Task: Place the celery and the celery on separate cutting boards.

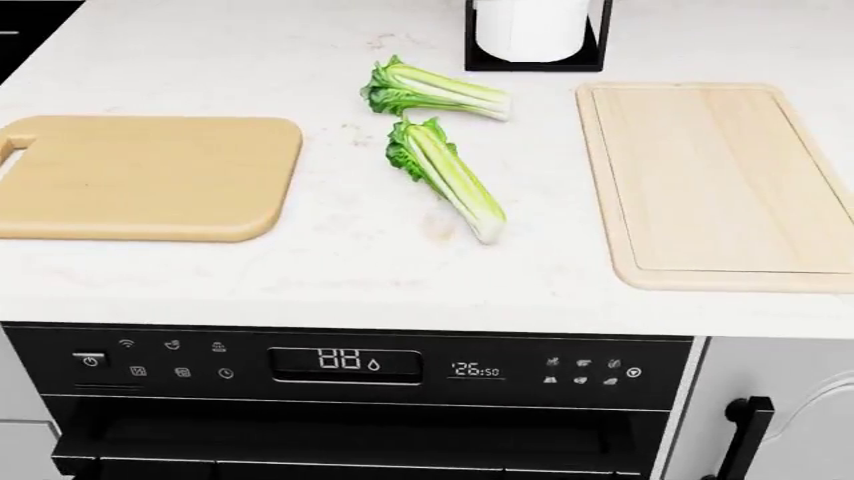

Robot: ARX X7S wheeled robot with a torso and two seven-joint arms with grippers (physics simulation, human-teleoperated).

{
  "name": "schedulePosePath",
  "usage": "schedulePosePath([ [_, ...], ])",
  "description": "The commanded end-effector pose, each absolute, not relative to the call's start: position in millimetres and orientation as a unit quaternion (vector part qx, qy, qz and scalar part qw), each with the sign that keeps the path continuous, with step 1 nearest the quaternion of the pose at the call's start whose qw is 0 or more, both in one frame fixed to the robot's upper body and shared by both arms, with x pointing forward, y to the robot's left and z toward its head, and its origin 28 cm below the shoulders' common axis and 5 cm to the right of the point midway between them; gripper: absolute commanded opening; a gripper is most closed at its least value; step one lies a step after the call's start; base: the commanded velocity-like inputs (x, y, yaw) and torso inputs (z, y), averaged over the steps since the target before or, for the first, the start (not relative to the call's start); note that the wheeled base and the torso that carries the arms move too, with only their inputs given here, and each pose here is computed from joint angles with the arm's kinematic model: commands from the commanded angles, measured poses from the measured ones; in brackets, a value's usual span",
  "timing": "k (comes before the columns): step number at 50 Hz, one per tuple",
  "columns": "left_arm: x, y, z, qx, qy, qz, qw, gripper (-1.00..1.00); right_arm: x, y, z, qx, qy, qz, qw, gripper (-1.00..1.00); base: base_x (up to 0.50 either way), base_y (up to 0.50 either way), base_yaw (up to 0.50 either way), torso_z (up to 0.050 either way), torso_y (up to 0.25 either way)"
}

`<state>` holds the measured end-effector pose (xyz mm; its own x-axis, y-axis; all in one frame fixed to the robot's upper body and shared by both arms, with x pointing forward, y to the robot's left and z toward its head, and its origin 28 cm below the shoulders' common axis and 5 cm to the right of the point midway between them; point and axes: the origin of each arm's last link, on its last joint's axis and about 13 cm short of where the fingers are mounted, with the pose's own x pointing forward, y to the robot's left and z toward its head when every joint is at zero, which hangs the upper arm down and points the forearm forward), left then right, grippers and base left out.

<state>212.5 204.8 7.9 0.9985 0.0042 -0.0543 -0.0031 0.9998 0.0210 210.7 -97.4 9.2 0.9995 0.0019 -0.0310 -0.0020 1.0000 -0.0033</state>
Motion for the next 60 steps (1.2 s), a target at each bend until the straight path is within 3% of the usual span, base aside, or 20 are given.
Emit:
schedulePosePath([
  [1,213.4,204.6,7.0,0.019,0.035,0.006,0.999,1.00,211.7,-96.8,8.8,-0.001,0.019,0.002,1.000,1.00,0.00,0.00,0.00,0.000,0.000],
  [15,210.4,208.5,7.8,0.048,-0.004,0.009,0.999,1.00,210.6,-96.7,9.0,-0.003,0.016,0.000,1.000,1.00,0.00,0.00,0.00,0.001,0.000],
  [53,209.6,208.1,9.3,0.048,-0.009,-0.013,0.999,1.00,210.8,-97.3,9.7,-0.013,0.013,-0.006,1.000,1.00,0.00,0.00,0.00,0.050,0.000],
  [58,210.7,208.6,7.9,0.003,0.021,-0.010,1.000,1.00,210.8,-97.2,9.8,-0.013,0.013,-0.005,1.000,1.00,0.00,0.00,0.00,0.024,0.000],
  [60,210.3,208.6,8.7,0.045,0.011,-0.005,0.999,1.00,211.0,-97.3,9.8,-0.012,0.013,-0.006,1.000,1.00,0.00,0.00,0.00,0.000,0.000],
])
